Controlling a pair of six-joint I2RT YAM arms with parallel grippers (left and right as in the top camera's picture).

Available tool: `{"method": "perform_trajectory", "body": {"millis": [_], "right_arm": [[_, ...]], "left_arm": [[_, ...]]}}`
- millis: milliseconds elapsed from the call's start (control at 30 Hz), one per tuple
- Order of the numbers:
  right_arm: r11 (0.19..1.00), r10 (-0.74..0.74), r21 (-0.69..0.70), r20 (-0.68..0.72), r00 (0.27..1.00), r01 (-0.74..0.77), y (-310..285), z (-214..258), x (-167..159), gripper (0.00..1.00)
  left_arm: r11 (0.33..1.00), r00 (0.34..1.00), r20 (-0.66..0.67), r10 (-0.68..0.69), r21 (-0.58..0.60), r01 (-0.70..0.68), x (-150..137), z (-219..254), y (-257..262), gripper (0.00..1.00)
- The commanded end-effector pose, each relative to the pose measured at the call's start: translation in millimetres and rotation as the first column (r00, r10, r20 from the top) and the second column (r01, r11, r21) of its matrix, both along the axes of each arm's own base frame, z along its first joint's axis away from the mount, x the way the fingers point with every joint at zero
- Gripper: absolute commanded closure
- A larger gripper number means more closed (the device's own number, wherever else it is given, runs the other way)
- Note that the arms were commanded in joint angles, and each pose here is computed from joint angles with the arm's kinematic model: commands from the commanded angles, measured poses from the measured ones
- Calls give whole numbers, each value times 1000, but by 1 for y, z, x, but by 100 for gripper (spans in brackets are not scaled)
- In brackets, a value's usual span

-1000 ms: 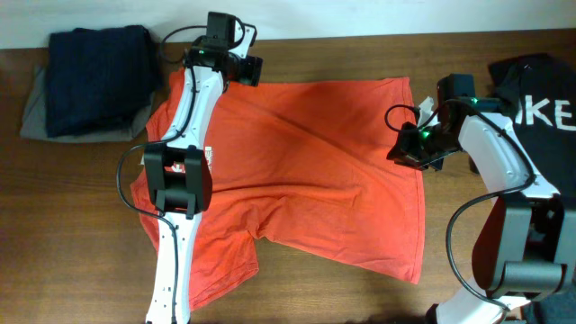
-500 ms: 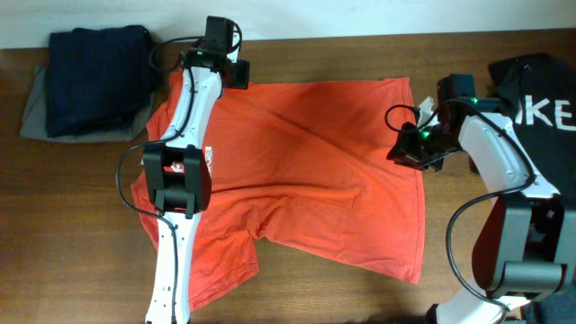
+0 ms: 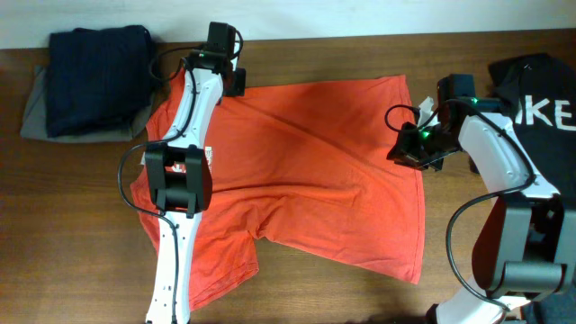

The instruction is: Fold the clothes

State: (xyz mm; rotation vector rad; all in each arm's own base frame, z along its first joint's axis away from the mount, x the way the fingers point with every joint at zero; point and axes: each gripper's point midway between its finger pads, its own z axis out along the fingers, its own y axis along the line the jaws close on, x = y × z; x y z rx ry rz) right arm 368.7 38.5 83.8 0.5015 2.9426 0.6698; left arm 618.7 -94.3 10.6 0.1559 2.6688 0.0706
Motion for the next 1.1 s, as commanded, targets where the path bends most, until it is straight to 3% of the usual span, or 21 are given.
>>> {"method": "perform_trajectory", "body": {"millis": [0,267,567,767,833,967,1067], "right_arm": [[1000,12,0,8,1000,-12,3,2,3,77],[1000,12,0,7,1000,-12,3,2,3,77],[1000,12,0,11,1000,-12,2,2,4,77],[1000,12,0,11,1000,-12,2,2,4,77],[1000,12,0,11,1000,-12,2,2,4,77],[1000,12,-1,13,1000,-12,2,2,5,77],[1000,11,-1,22,1000,-11,2,2,7,77]], "left_arm": [[994,998,47,44,95,-48,6,19,15,85],[993,965,255,57,81,-80,31,108,10,83],[995,931,360,63,47,-86,53,120,5,80],[998,906,423,9,-63,20,69,124,-22,80],[993,916,401,-20,-97,64,66,119,-32,69],[978,941,329,-76,-161,135,52,106,-48,62],[977,948,307,-82,-162,137,50,92,-51,52]]}}
